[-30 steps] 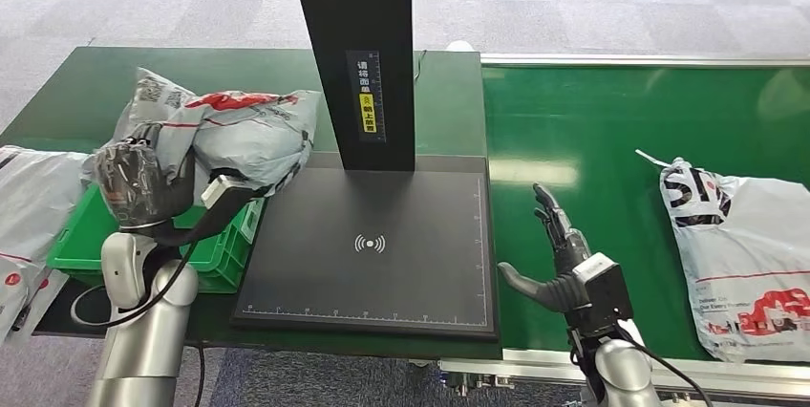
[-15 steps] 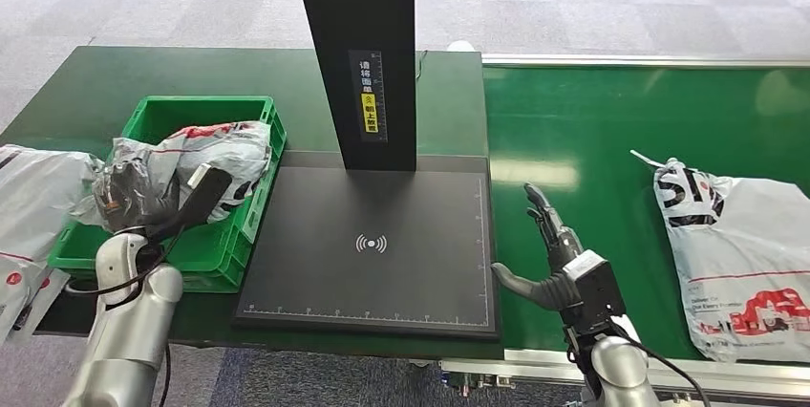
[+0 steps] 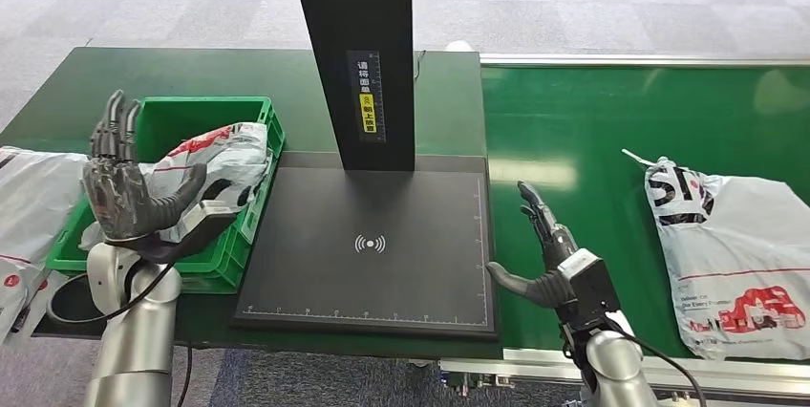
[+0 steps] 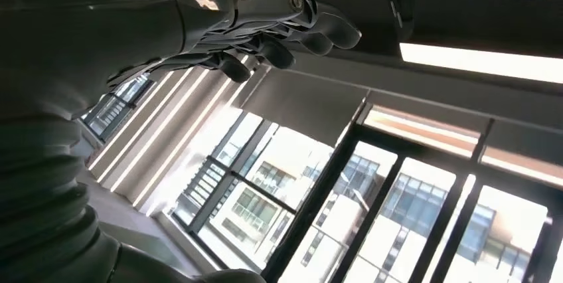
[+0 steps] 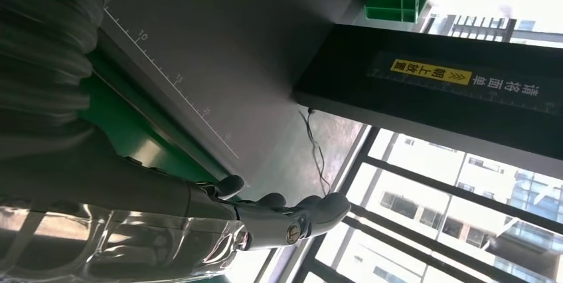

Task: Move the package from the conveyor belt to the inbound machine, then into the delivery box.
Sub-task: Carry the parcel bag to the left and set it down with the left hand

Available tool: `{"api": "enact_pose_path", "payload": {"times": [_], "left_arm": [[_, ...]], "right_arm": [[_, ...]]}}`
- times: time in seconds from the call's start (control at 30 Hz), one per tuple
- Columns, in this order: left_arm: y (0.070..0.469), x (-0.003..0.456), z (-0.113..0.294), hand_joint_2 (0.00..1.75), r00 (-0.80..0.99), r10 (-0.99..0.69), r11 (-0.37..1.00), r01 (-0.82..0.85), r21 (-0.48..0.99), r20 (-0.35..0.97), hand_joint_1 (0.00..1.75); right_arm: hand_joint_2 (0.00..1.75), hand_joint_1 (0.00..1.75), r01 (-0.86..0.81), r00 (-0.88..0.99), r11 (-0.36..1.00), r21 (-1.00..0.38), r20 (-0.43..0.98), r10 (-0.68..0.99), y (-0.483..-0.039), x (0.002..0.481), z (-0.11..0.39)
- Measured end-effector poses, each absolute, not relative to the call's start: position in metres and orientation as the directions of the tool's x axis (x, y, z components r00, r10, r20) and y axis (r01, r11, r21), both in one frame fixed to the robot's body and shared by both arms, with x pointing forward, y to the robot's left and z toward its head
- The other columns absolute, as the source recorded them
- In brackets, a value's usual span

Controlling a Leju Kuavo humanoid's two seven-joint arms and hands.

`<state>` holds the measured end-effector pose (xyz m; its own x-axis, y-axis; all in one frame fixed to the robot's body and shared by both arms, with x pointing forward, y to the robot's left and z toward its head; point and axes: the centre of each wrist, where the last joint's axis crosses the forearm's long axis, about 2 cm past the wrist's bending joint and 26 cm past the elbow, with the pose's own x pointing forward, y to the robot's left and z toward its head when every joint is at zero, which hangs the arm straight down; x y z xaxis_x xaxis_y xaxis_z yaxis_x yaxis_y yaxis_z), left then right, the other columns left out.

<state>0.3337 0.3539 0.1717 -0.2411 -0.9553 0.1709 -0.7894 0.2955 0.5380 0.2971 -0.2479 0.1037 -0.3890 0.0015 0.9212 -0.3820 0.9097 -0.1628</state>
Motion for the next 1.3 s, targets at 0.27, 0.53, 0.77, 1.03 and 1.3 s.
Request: {"api": "enact_pose_path", "payload": {"times": [0.27, 0.53, 0.77, 1.03, 1.3], "left_arm": [[0.326, 0.326, 0.169, 1.75, -0.578, -0.448, 0.791, -0.611, 0.001, 0.682, 0.0], [0.267, 0.311, 0.145, 1.75, -0.556, 0.135, 0.989, 0.131, -0.073, 0.82, 0.0], [0.231, 0.302, 0.116, 1.75, -0.403, 0.166, 0.948, 0.317, -0.034, 0.9, 0.0], [0.217, 0.303, 0.107, 1.75, -0.353, 0.167, 0.938, 0.344, -0.039, 0.921, 0.0], [0.213, 0.308, 0.113, 1.75, -0.33, 0.171, 0.931, 0.363, -0.042, 0.928, 0.0]], "right_arm": [[1.75, 0.0, -0.377, -0.408, 0.914, -0.148, 0.913, -0.021, -0.256, 0.303, 0.104], [1.75, 0.0, -0.402, -0.425, 0.904, -0.144, 0.904, -0.045, -0.257, 0.307, 0.106], [1.75, 0.0, -0.437, -0.424, 0.888, -0.14, 0.903, -0.066, -0.25, 0.308, 0.106], [1.75, 0.0, -0.454, -0.429, 0.882, -0.13, 0.899, -0.088, -0.245, 0.308, 0.109], [1.75, 0.0, -0.451, -0.437, 0.882, -0.133, 0.895, -0.089, -0.244, 0.309, 0.115]]}}
